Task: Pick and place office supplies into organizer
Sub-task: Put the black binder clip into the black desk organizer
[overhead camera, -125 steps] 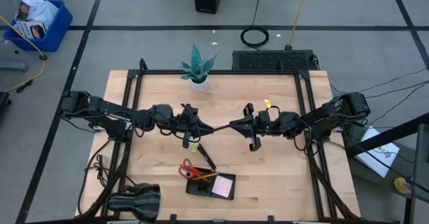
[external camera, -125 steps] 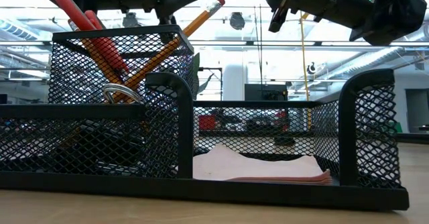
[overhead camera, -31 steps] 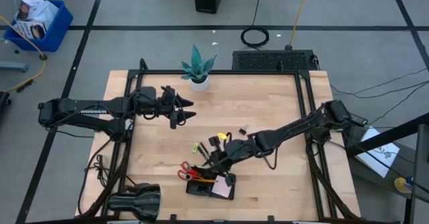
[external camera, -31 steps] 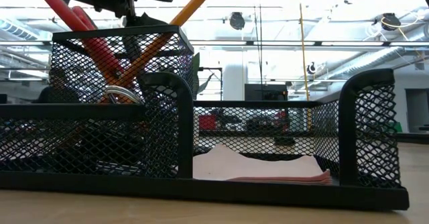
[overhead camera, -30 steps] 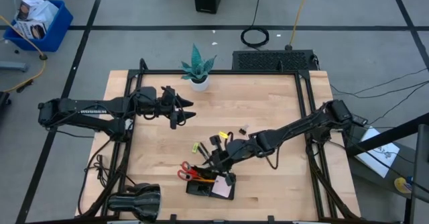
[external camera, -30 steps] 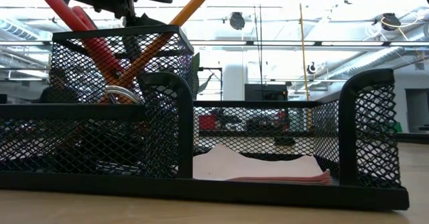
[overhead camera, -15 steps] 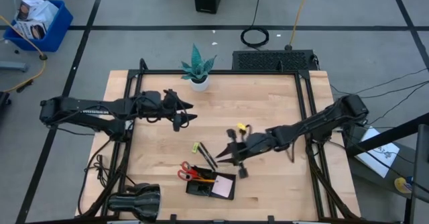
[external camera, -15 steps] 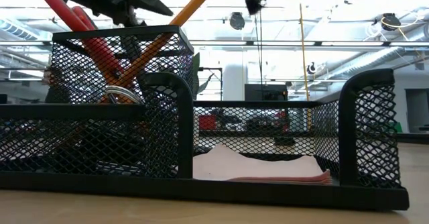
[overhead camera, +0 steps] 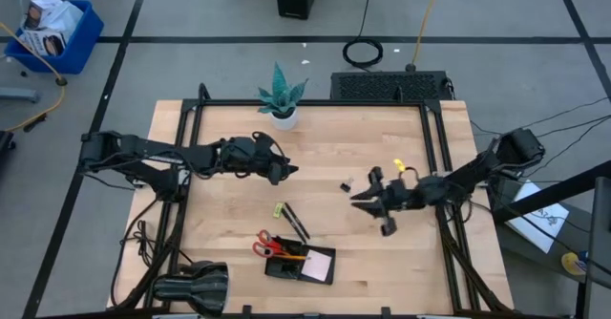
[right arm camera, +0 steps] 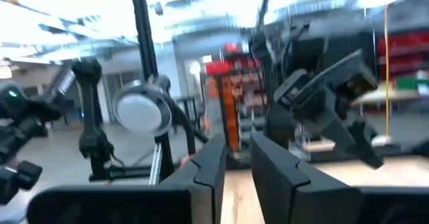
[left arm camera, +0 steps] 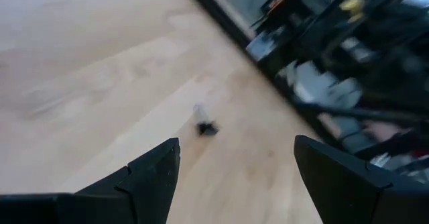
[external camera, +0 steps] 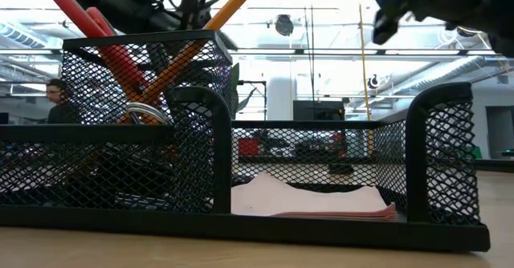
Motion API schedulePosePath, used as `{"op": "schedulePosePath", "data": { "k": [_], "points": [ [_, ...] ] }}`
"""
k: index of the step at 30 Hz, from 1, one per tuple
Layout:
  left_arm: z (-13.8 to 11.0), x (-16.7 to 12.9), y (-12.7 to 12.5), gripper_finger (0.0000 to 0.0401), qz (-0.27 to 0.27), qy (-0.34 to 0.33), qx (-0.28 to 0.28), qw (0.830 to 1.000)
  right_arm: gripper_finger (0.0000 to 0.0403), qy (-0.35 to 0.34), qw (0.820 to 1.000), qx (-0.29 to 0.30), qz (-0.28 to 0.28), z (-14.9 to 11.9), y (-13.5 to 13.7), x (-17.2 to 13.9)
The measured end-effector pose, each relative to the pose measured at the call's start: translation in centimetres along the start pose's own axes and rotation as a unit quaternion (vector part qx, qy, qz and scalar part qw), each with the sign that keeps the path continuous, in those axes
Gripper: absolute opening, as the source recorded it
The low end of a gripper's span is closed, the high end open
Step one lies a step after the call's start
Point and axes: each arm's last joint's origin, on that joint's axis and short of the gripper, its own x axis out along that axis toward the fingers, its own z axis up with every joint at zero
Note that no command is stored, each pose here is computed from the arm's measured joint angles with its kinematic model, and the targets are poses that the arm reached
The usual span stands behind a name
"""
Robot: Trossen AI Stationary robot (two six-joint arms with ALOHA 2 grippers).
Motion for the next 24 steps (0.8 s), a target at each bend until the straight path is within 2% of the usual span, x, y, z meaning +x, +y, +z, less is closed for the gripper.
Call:
{"op": "schedulePosePath", "data": {
  "k": [7,12,16,20,24],
  "points": [
    [0.9,0.8,-0.9,0.0296,-0.017,-0.018,-0.002,1.000,0.0064,-0.011,1.000,-0.022,0.005,-0.5,-0.5,-3.3],
    [2.2,3.3,-2.6,0.0296,0.008,0.018,0.016,1.000,0.0064,-0.019,0.999,-0.044,0.002,-0.2,-0.8,-4.0],
    [3.0,5.7,-3.7,0.0296,0.034,0.069,0.027,0.997,0.0064,-0.040,0.997,-0.056,0.026,0.3,-0.5,-5.0],
    [3.2,7.3,-4.0,0.0296,0.056,0.101,0.027,0.993,0.0064,-0.081,0.996,-0.034,0.025,1.6,-0.3,-5.6],
    [3.1,8.6,-4.0,0.0296,0.061,0.109,0.027,0.992,0.0064,-0.065,0.996,-0.039,0.037,1.5,0.0,-5.8]
  ]
}}
